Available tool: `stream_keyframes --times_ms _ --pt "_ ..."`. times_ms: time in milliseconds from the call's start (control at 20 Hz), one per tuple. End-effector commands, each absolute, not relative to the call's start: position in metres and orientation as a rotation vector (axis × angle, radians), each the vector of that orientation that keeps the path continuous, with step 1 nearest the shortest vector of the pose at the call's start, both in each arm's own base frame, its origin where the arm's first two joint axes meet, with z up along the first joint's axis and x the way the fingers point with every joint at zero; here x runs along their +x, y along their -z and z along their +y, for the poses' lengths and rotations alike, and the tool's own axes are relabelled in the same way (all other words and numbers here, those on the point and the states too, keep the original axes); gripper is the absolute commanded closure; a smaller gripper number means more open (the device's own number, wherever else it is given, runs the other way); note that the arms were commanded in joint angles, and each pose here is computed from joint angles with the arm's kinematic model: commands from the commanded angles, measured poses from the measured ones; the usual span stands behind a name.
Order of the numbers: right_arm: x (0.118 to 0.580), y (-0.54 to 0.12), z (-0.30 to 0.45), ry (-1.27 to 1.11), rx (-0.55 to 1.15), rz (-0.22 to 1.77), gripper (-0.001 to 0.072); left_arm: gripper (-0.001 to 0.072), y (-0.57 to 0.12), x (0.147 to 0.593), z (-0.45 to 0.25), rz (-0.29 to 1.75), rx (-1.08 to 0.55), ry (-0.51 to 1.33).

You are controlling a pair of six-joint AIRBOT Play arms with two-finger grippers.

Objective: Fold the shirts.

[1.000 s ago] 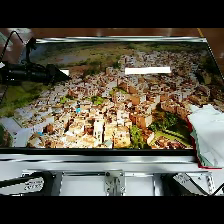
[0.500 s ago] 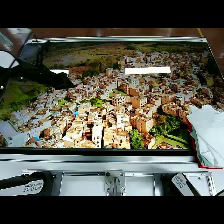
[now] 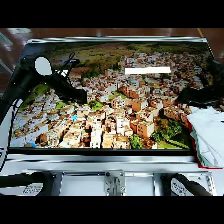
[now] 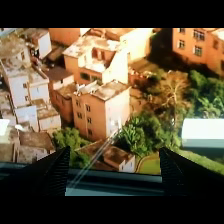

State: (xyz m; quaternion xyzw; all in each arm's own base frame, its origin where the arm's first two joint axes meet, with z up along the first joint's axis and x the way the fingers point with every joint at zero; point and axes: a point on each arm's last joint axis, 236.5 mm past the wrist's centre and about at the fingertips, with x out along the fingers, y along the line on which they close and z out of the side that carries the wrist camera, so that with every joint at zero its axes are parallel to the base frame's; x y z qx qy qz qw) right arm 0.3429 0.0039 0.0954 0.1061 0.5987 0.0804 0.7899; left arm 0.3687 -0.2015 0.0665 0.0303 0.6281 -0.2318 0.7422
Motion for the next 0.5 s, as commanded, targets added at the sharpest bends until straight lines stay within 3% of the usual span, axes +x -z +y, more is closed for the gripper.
stream_keyframes --times_ms 0,450 --pt "0.337 -0.078 0.043 -0.265 0.163 1.37 0.0056 0.0041 -0.062 0.364 -0.206 1.399 0.077 0.526" --pt "0.336 -0.079 0.056 -0.303 0.161 1.369 0.0055 0.004 -0.061 0.373 -0.209 1.366 0.071 0.527"
